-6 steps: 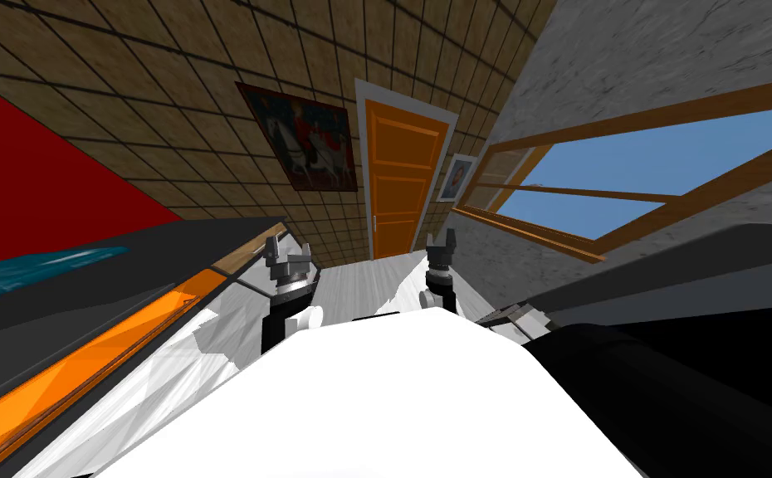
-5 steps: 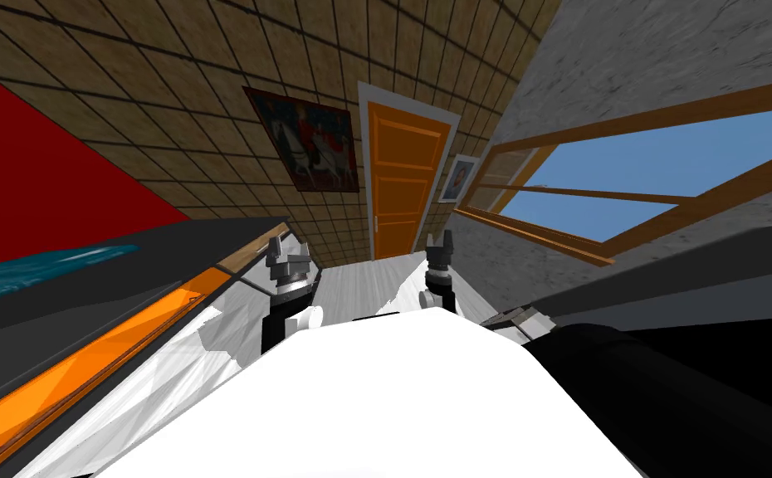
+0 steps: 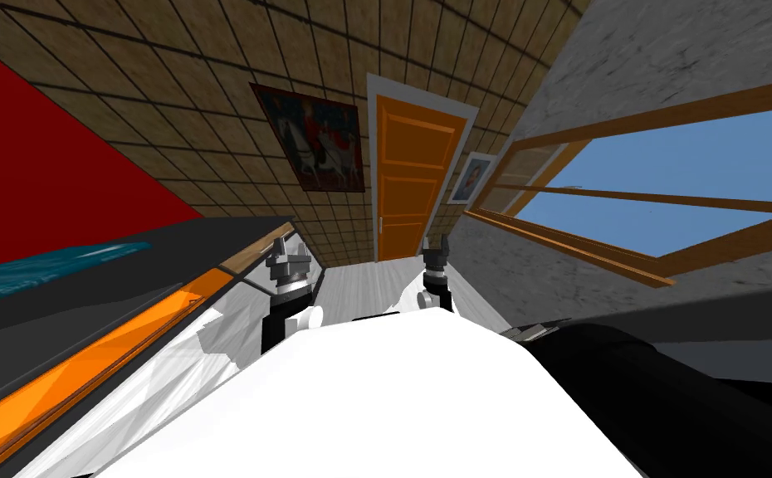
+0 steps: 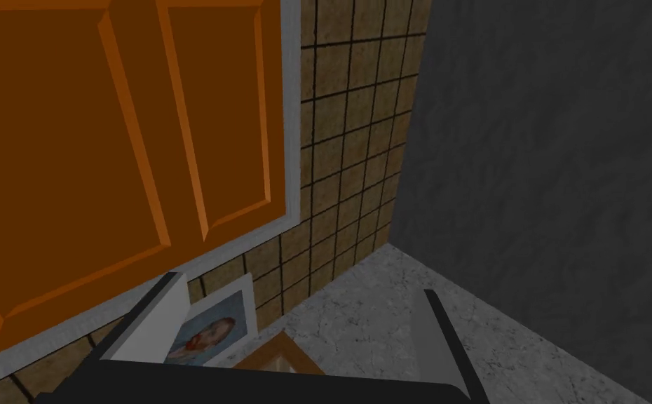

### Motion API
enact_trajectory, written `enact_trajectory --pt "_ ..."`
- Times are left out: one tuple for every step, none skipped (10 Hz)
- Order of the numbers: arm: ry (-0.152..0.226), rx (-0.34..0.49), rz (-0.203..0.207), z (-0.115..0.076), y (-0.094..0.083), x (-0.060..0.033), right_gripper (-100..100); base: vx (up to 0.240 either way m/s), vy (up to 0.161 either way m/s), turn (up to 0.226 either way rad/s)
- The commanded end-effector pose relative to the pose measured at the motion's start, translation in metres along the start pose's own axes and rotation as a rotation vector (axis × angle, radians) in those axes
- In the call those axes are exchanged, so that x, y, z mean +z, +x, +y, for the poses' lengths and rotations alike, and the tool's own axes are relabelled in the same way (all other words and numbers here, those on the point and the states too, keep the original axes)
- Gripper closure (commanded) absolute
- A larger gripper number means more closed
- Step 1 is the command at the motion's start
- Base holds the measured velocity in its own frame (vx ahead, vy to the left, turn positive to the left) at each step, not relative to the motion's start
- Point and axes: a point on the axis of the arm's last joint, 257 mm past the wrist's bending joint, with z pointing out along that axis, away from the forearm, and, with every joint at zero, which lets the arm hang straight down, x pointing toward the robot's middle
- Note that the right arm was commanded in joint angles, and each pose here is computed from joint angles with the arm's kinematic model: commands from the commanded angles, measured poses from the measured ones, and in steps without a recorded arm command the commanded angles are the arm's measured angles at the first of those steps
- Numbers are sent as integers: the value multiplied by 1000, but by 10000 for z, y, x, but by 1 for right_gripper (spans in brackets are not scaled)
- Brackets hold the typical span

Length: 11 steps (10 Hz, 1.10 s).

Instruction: Pull the door open

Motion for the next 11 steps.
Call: enact_trajectory --pt "23 73 -11 -140 -30 -62 -100 127 -2 170" --pt "33 102 -17 -198 -46 -86 -100 125 -6 160" --pt "42 130 -23 -255 -63 -110 -100 96 -8 99" --pt "51 158 -29 -312 -81 -135 -100 89 -1 96" --pt "62 189 -37 -375 -101 -163 -100 93 -2 119" --pt "72 220 -46 -441 -123 -193 -100 94 -5 129" --pt "83 252 -55 -507 -145 -225 -100 96 -18 123" --pt "93 283 -65 -573 -169 -257 -100 89 -11 145" --pt "104 314 -75 -639 -193 -291 -100 84 -13 119" --pt "115 347 -88 -711 -221 -329 -100 92 -30 152" --pt "126 380 -101 -783 -250 -369 -100 103 -20 138"
